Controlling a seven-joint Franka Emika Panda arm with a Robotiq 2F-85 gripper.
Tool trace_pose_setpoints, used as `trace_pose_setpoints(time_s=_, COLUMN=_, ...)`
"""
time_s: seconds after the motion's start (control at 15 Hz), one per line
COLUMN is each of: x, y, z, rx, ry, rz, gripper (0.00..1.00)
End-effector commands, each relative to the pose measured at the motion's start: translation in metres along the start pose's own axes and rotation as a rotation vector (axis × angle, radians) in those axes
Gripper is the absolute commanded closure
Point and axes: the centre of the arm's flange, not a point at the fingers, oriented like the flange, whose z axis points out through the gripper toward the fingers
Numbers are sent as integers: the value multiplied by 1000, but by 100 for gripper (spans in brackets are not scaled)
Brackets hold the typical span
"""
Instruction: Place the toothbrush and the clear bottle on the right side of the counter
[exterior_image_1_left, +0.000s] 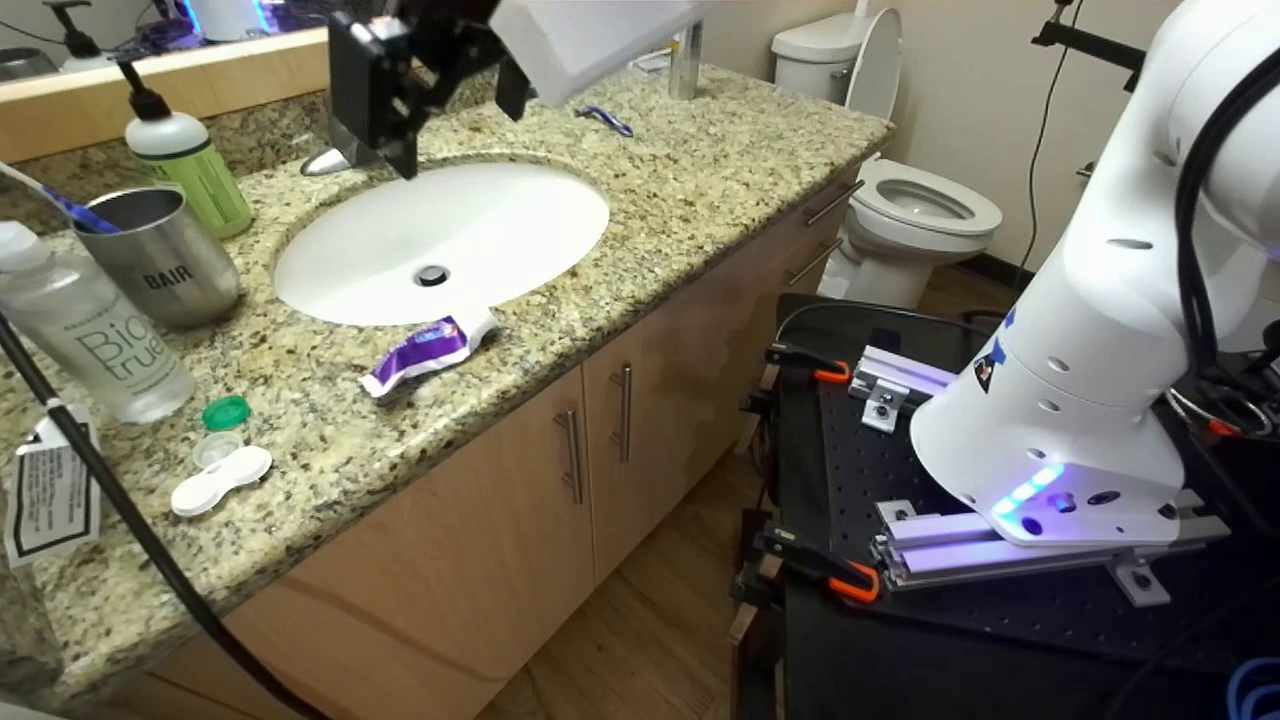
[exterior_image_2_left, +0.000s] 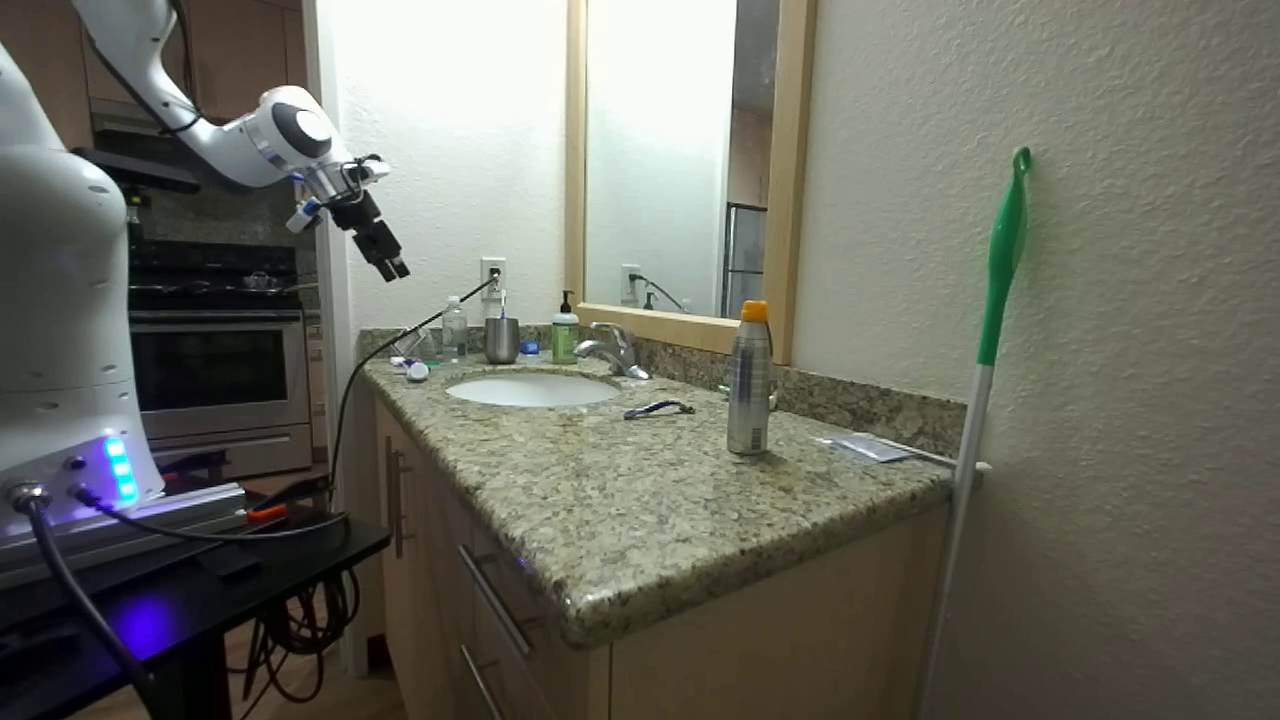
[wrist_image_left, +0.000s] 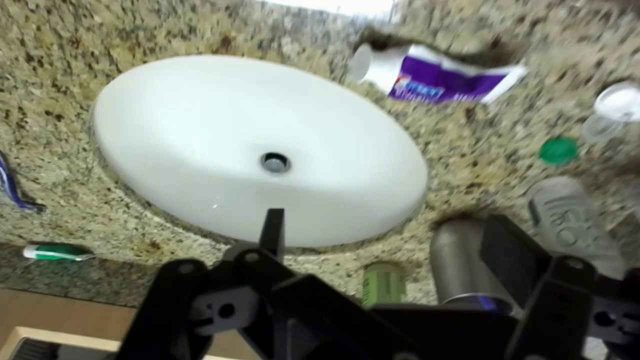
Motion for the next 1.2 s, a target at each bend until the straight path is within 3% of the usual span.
trace_pose_setpoints(time_s=0.0, x=57, y=22, z=43, rx=-36, ry=75, rz=190, gripper=0)
trace_pose_setpoints(time_s=0.07, x=29, y=24, z=17, rx=-23, ry=47, rz=110, gripper=0)
trace_pose_setpoints(time_s=0.4, x=38, y=21, z=31, rx=-37, ry=51, rz=130, gripper=0)
trace_pose_setpoints(time_s=0.73, x=92, y=48, z=93, rx=-135, ry=199, rz=445, gripper=0)
trace_pose_setpoints(time_s=0.93, x=107, y=50, z=103, rx=-81, ry=238, rz=558, gripper=0)
trace_pose_setpoints(time_s=1.13, x=114, y=22, z=99, rx=18, ry=174, rz=524, gripper=0)
